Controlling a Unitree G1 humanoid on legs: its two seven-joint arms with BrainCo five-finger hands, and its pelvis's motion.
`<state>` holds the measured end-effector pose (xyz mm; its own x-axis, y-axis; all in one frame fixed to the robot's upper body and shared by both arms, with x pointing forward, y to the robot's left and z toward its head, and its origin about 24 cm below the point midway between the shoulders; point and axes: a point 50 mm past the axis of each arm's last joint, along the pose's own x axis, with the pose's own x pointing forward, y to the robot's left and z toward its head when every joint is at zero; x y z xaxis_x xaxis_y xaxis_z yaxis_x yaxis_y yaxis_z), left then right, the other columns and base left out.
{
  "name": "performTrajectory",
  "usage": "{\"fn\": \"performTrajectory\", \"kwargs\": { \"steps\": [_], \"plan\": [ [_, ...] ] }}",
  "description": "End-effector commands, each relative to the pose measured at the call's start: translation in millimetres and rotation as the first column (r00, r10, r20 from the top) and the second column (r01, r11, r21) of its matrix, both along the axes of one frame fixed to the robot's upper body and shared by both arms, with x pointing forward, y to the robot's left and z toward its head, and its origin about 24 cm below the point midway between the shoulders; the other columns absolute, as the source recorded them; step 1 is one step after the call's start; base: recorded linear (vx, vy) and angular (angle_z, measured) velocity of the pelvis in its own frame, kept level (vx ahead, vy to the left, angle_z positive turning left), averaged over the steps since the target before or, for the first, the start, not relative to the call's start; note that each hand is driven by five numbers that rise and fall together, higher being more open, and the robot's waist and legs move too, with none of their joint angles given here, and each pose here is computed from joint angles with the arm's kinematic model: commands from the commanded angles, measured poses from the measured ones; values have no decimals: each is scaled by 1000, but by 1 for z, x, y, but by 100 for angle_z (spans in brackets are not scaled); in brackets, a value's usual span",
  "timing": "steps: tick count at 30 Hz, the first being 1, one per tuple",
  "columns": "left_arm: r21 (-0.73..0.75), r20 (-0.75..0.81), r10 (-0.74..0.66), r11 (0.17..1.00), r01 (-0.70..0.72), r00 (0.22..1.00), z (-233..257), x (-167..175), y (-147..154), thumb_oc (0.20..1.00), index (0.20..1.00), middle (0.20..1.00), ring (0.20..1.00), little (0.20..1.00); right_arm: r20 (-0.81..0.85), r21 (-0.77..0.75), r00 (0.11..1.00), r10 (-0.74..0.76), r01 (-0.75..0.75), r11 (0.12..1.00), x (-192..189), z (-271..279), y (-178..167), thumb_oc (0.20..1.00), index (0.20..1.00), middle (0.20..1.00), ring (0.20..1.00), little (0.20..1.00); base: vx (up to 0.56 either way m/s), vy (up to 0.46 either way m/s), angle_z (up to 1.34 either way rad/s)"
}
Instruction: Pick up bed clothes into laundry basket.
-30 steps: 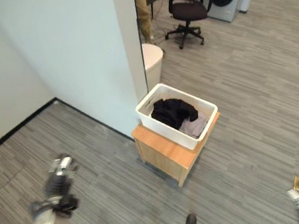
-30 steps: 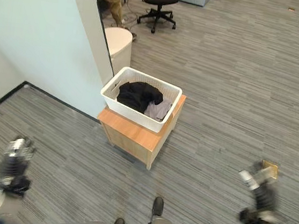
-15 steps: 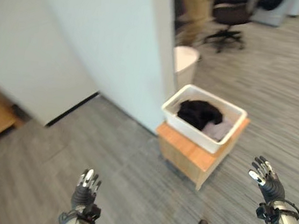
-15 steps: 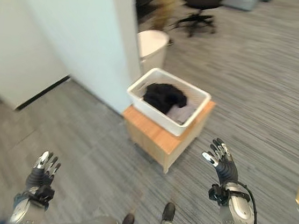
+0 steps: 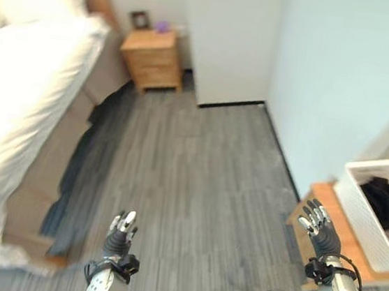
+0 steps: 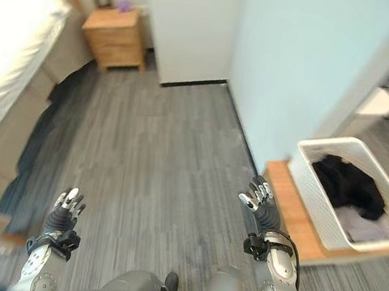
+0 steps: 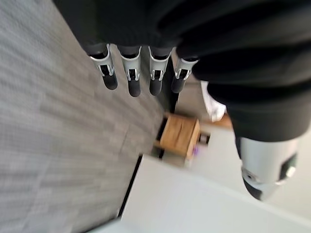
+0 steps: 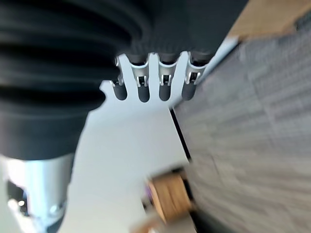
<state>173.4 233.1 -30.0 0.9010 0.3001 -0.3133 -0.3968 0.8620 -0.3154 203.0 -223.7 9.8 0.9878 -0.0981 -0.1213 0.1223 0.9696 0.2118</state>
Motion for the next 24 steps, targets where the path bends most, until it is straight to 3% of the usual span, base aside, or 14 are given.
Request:
{"fn": "performTrajectory", "kwargs": {
  "steps": [1,2,4,9,13,18,24],
  "plan": [
    [136,139,-61,990,42,988,32,9,6,1000,1000,1000,1000,1000,125,-3,990,-66,66,998,5,21,-16,1000,1000,1000,1000,1000,196,-393,165],
    [193,138,-81,980,54,987,35,15,11,1000,1000,1000,1000,1000,100,-23,989,-109,112,993,0,15,-28,1000,1000,1000,1000,1000,53,-427,180],
    [187,151,-94,980,64,984,38,9,8,1000,1000,1000,1000,1000,80,22,996,-46,45,999,-5,14,-21,1000,1000,1000,1000,1000,76,-543,209],
    [18,161,51,998,-55,986,27,-1,1,1000,1000,1000,1000,1000,42,59,997,-57,54,997,-11,7,-27,1000,1000,1000,1000,1000,28,-440,136],
    [21,119,56,998,-59,991,21,1,1,1000,1000,1000,1000,1000,27,31,995,-97,96,995,-13,5,-32,1000,1000,1000,1000,1000,-159,-303,205],
    [52,90,46,997,-51,995,18,-6,4,1000,1000,1000,1000,1000,-29,54,987,-159,160,986,-30,-7,-37,1000,1000,1000,1000,1000,-72,-75,131],
    [51,11,99,994,-100,995,4,-21,4,1000,1000,1000,1000,1000,-83,68,993,-83,89,994,-35,-18,-21,1000,1000,1000,1000,1000,11,14,54]
  ]
}}
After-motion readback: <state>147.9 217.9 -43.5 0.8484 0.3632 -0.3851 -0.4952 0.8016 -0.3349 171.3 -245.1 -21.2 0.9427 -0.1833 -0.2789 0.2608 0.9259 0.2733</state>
